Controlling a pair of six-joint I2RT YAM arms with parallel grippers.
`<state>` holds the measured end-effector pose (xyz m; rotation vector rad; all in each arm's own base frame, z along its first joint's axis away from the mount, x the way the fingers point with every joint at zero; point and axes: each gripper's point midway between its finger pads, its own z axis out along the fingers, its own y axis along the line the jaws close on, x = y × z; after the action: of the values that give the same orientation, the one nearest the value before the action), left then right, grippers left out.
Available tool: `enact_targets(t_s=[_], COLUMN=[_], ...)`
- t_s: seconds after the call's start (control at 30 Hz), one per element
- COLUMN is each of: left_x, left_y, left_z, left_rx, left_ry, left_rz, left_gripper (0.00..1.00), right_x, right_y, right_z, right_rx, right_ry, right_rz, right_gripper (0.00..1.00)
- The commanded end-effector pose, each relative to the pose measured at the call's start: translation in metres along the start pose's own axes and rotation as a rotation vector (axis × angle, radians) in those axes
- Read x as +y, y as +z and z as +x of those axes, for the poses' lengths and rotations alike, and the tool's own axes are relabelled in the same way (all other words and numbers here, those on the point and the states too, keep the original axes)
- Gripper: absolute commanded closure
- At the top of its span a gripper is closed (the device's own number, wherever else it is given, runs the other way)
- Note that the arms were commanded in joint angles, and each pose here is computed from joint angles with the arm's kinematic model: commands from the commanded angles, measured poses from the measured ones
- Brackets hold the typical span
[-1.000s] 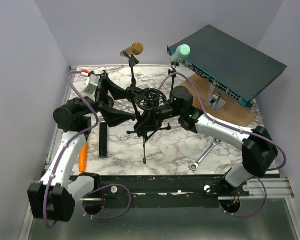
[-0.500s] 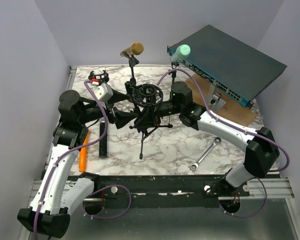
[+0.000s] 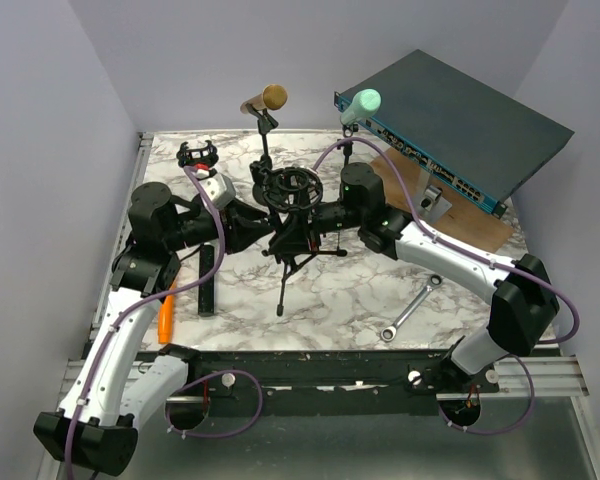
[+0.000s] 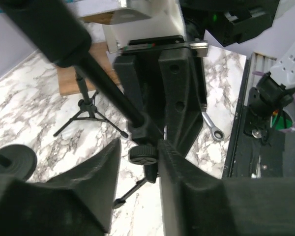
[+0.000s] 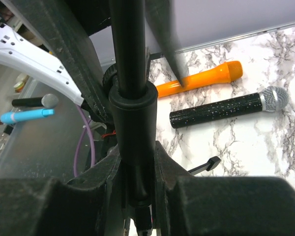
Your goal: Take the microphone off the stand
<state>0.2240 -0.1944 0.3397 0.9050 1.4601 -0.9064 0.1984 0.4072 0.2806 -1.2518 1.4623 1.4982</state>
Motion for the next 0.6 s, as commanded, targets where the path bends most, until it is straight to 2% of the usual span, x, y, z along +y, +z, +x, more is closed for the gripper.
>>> enact_targets(t_s=[0.0, 0.07, 0.1, 0.4, 0.53, 0.57], left_x=[-0.006, -0.011, -0.013, -0.046, -0.056, -0.057], left_y=[0.005, 0.007, 0.007, 0.000, -0.008, -0.009], left_z=[0.003, 0.004, 0.005, -0.014, -0.022, -0.022], left_rx=[0.006, 0.006, 0.002, -0.043, -0.053, -0.047], left_ry=[-0.054, -0.101, -0.131, -0.514, -0.565, -0.571], left_rz=[0.045, 0.075, 0.094, 0.386, 0.444, 0.446], left_gripper=[0.76, 0.97, 1.00, 1.00, 1.00, 0.94], right_x=[0.006, 0.004, 0.003, -0.015, -0.017, -0.016], right_y=[-0.003, -0.004, -0.005, -0.015, -0.020, -0.021], right_z=[-0.031, -0.033, -0.033, -0.025, -0.016, -0.014], right_rx=[-0.058, -0.063, -0.063, -0.041, -0.007, 0.003], right_ry=[-0.097, -0.112, -0.122, -0.272, -0.337, -0.351], right_rz=[0.009, 0.024, 0.036, 0.159, 0.165, 0.159], right_gripper=[0.99, 0.99, 0.99, 0.99, 1.00, 0.99])
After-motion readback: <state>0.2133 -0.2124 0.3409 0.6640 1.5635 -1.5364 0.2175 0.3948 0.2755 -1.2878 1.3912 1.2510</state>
